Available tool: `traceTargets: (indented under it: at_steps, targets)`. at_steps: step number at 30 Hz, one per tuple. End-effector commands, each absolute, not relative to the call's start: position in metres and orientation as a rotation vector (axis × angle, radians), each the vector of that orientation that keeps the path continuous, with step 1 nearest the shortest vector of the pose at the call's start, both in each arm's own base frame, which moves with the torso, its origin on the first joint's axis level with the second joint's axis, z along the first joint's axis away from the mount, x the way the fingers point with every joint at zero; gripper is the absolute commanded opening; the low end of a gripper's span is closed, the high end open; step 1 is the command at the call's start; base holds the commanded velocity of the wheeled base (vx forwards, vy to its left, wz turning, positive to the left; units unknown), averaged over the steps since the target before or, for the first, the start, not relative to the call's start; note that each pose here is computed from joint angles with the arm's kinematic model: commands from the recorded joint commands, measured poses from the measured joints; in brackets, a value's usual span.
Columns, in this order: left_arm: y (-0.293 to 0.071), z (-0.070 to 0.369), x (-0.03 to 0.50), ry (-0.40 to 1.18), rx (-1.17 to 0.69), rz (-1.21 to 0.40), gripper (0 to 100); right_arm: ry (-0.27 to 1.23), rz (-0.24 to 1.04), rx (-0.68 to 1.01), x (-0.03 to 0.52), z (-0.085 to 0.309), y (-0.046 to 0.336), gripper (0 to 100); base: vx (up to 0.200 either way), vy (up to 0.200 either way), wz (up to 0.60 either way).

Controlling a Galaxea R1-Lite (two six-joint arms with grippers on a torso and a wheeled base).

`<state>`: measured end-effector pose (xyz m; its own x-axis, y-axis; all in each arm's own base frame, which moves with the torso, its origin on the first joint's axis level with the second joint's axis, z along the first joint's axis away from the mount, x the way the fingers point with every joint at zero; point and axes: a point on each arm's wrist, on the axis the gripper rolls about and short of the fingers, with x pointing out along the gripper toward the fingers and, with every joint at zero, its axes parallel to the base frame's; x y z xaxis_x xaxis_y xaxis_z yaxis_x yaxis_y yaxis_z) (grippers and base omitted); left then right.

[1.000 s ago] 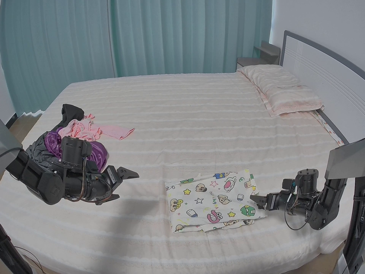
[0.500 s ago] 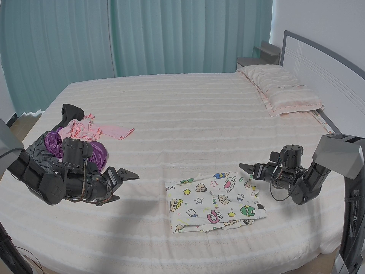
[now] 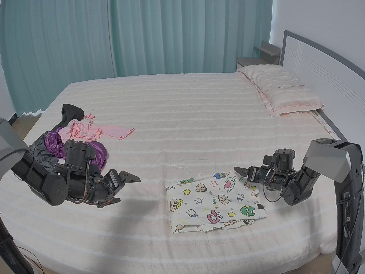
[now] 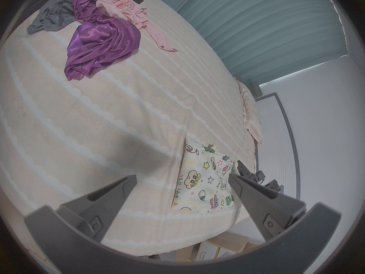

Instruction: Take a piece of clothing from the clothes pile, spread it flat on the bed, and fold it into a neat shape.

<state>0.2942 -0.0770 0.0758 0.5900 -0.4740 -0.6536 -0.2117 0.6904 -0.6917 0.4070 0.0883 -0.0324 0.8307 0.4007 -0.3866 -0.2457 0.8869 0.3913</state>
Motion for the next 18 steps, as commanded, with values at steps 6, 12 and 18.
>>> traceTargets:
  at_steps: [6, 12, 18]
  targets:
    - [-0.0771, 0.0728, 0.2949, 0.962, -0.823, -0.170, 100, 0.490, 0.348, 0.338, 0.4108, -0.0425, 0.0889, 0, 0.000, 0.000, 0.00]
    - [-0.0771, 0.0724, 0.2952, 0.962, -0.822, -0.168, 100, 0.483, 0.345, 0.341, 0.4107, -0.0425, 0.0882, 0, 0.000, 0.000, 0.00]
    - [-0.0777, 0.0700, 0.2956, 0.968, -0.819, -0.165, 100, 0.473, 0.327, 0.348, 0.4117, -0.0400, 0.0836, 0, 0.000, 0.000, 0.00]
